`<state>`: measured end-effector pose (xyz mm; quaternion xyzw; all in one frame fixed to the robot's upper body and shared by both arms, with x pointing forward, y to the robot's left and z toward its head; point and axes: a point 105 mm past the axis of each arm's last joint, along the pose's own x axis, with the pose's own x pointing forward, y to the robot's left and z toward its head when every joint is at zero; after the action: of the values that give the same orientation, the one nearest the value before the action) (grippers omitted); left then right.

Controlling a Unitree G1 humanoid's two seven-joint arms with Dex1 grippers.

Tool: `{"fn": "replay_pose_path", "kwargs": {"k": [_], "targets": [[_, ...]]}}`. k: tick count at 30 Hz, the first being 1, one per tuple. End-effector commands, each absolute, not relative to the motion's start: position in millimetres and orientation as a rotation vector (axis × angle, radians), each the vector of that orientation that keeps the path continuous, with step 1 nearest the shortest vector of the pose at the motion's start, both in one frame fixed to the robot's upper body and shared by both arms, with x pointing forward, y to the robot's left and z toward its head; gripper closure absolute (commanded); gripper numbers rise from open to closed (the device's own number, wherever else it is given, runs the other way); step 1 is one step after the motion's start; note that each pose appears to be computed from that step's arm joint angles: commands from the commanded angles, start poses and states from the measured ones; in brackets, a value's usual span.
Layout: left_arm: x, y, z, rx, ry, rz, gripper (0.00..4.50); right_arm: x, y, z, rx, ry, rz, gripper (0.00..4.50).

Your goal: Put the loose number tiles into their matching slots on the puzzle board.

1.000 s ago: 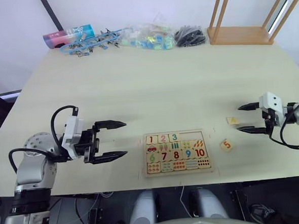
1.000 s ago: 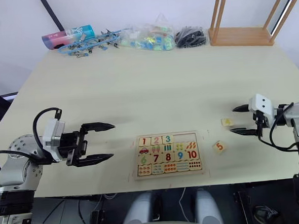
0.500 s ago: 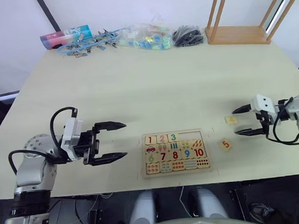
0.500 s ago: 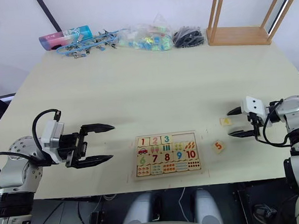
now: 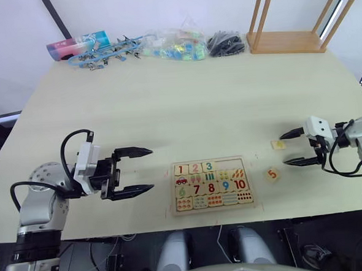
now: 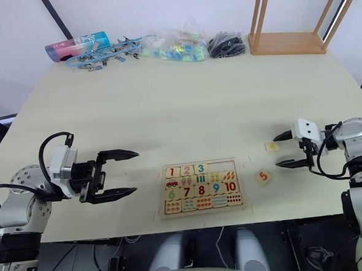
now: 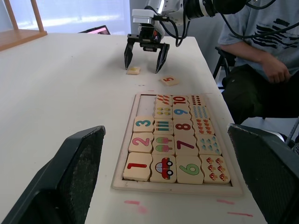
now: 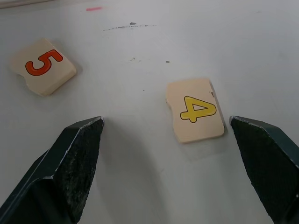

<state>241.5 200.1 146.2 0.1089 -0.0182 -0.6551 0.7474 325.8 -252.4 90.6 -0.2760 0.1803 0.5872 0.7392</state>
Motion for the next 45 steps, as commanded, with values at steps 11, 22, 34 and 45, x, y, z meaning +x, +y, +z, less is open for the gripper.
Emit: {"fn": "replay_pose_path", "kwargs": {"k": [11,22,34,45], "targets": [[237.3,200.3,152.5,0.273,-0.07,-1.459,0.0,324.8,-246.7,88.9,-0.6,0.392,1.317,2.04],[237.0,199.1,151.4,0.271,-0.075,-1.459,0.0,326.3,-249.3,90.5,-0.6,0.392,1.299,3.6],[238.3,200.8,151.1,0.272,-0.079,-1.464,0.0,327.0,-243.3,120.1,-0.624,0.316,1.261,3.6],[239.4,204.5,146.7,0.281,-0.064,-1.461,0.0,296.4,-217.2,137.4,-0.714,0.424,1.174,3.6]]}}
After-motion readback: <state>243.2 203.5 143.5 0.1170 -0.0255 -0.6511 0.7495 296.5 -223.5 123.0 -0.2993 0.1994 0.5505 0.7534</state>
